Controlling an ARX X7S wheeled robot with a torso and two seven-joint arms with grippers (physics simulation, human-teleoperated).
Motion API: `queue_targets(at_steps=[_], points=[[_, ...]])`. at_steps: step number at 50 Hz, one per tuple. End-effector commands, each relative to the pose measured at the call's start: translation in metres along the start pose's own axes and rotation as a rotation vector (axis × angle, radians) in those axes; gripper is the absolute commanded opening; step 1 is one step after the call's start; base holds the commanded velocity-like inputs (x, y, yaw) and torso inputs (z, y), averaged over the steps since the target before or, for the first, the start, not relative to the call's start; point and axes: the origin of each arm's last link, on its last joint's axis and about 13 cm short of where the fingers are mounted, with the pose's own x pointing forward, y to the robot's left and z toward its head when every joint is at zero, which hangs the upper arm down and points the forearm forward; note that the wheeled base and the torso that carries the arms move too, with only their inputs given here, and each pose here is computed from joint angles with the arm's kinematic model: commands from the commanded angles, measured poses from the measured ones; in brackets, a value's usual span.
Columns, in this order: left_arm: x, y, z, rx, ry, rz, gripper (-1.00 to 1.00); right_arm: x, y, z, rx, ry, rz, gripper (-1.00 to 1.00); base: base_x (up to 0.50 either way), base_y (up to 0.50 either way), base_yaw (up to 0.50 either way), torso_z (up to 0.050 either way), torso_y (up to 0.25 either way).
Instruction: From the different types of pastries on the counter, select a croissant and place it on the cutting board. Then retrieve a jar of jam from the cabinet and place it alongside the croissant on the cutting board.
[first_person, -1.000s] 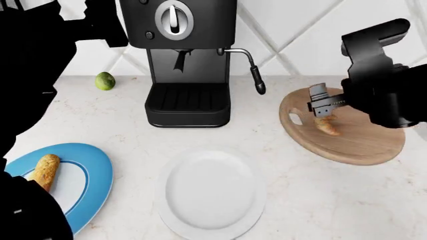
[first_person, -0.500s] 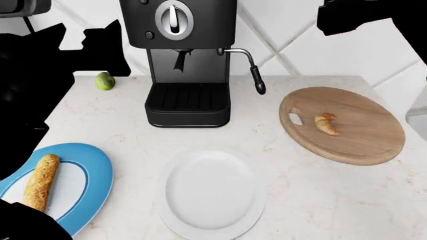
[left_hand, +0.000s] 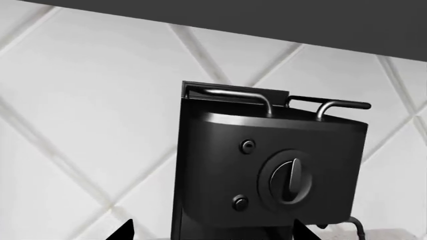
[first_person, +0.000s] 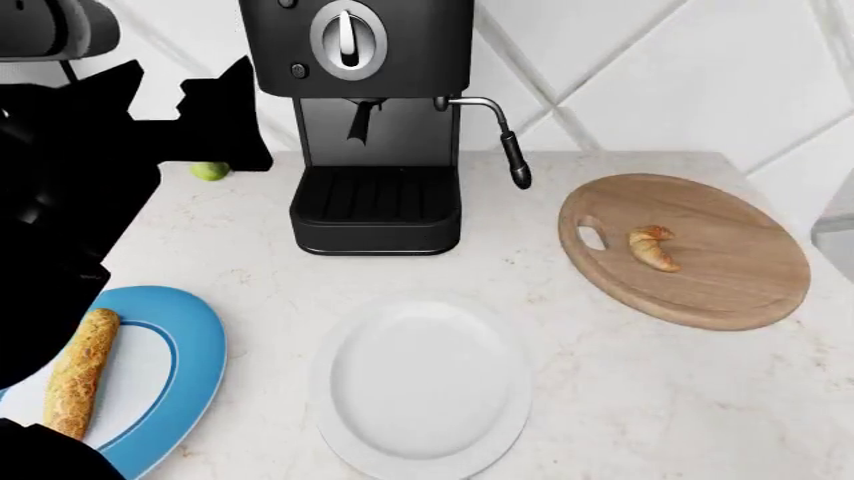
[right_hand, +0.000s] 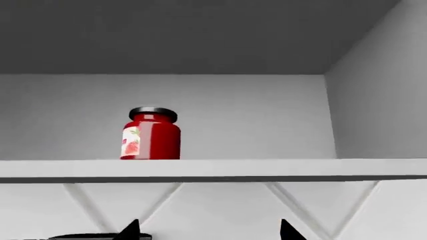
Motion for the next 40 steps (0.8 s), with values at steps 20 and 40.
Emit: queue_targets(at_steps=[20,40], points=[[0.002,0.005,-0.006,0.013,0.003,-0.008,1.0,0.101,0.047,0.048,0.032,-0.025,0.005,1.0,0.0,0.0,0.0,0.0,0.0],[-0.002,0.016,0.0,-0.001,0.003,0.01,1.0,0.161,0.085,0.049,-0.046,0.22,-0.013,1.0,0.0,0.0,0.0,0.0,0.0]])
